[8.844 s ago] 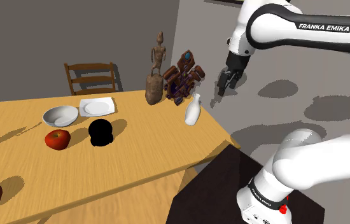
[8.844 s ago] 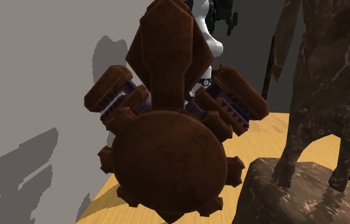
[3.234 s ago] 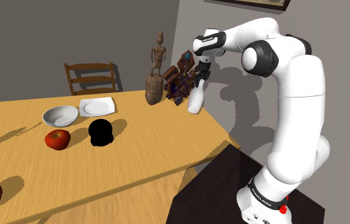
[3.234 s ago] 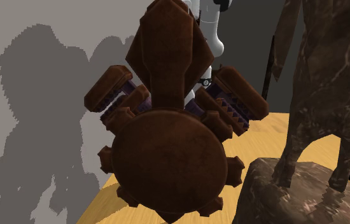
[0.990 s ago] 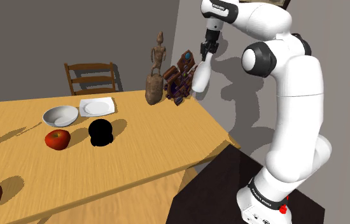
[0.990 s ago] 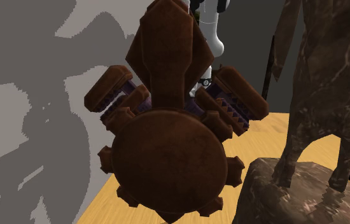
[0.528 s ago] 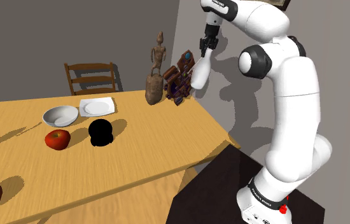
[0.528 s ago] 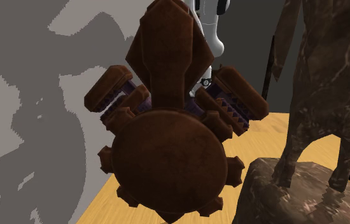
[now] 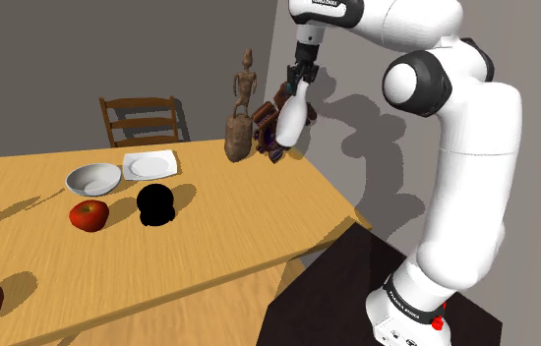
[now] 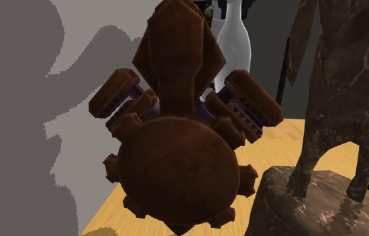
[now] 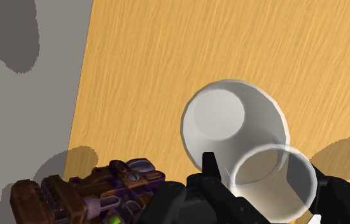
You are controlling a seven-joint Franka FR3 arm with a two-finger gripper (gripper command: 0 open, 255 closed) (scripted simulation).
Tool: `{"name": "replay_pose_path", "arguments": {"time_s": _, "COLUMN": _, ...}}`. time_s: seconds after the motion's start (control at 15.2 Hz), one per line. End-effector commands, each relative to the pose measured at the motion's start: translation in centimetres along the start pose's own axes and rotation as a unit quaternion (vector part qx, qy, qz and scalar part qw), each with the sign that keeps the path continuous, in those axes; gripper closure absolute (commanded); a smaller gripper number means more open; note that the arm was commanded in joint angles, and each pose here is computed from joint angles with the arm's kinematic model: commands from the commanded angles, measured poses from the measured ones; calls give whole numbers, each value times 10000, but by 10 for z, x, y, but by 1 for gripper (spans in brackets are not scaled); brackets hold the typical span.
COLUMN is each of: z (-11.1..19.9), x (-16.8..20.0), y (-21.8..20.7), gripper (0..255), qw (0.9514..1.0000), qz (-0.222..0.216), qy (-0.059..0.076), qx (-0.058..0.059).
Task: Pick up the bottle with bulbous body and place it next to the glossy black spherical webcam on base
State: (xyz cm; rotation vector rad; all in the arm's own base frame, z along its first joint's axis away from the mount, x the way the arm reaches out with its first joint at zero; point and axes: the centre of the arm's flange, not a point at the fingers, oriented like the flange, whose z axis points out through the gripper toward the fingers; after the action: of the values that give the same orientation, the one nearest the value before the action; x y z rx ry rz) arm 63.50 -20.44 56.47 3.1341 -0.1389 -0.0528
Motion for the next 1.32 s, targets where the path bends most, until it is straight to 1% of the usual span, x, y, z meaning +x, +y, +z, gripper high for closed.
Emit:
{"name": "replay_pose_path", "arguments": {"time_s": 0.0, "z": 5, "x": 3, "y": -27, "gripper": 255, "qw": 10000, "qz": 7, "qy": 3, "qx": -1}}
{"name": "replay_pose_path", "arguments": {"time_s": 1.25, "z": 54, "x": 22, "y": -272, "gripper": 255, "qw": 10000, "qz": 7, "qy": 3, "qx": -1}}
